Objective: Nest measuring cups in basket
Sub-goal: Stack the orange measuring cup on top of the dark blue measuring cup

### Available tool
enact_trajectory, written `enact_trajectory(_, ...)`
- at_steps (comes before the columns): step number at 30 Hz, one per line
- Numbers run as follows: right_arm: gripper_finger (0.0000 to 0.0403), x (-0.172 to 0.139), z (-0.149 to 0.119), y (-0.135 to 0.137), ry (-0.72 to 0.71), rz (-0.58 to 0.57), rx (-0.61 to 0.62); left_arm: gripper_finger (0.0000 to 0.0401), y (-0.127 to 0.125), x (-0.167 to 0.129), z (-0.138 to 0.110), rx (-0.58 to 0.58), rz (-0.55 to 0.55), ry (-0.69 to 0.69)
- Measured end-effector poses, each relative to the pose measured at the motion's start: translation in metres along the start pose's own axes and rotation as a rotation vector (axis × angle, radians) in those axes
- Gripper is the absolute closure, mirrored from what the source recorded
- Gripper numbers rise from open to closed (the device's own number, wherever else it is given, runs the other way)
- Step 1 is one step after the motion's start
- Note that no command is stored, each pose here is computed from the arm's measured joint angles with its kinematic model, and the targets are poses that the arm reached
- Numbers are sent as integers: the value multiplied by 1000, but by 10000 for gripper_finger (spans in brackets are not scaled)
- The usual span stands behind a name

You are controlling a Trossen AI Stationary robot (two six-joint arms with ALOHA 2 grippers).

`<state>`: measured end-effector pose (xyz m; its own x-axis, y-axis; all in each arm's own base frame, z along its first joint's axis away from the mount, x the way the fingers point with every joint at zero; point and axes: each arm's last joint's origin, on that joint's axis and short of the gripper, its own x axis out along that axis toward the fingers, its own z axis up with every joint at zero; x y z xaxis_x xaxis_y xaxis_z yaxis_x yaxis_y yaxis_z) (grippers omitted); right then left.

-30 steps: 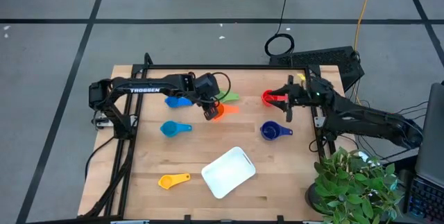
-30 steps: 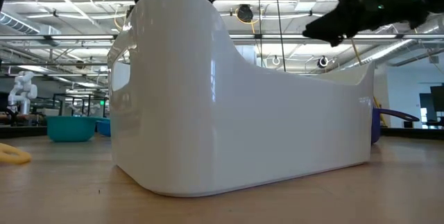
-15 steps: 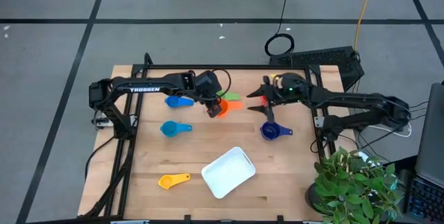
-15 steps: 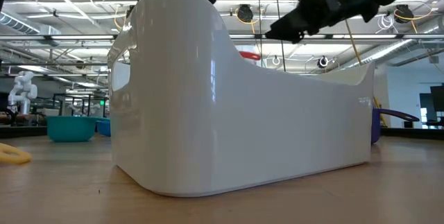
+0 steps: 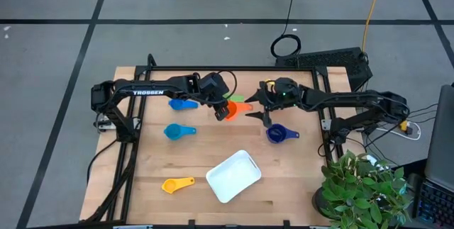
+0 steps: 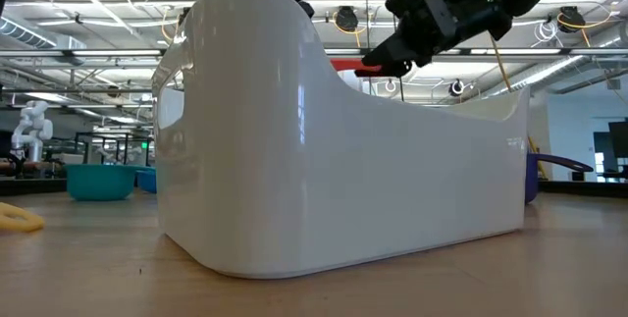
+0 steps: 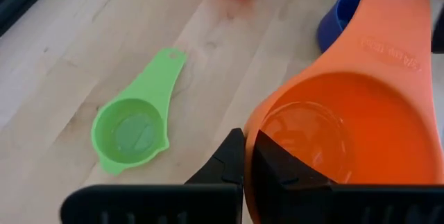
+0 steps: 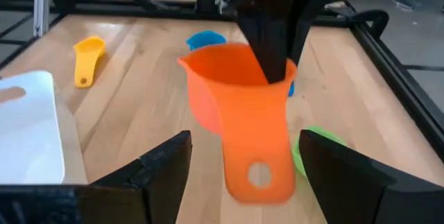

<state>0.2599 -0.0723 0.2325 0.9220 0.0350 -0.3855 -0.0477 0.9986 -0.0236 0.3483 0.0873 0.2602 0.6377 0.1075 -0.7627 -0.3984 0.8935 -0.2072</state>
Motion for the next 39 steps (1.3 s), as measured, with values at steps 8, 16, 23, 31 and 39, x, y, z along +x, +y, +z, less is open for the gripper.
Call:
enact_trajectory(8, 147, 1, 2, -1, -25, -4, 0, 394, -1, 0, -1, 7, -1, 2)
enact_trajectory(16, 184, 1, 0, 0, -4, 0, 7, 394, -2, 0, 0, 20, -3, -1)
enact_trajectory(23, 241, 1, -1, 0, 7, 3, 6, 394, -4, 0, -1, 27, -4, -4)
enact_trajectory(31, 283, 1, -3, 0, 24, 6, -10, 394, -5, 1, -1, 29, -1, -1)
enact_trajectory(39, 282, 1, -4, 0, 37, 8, -21, 359, -5, 1, -1, 45, -4, -6)
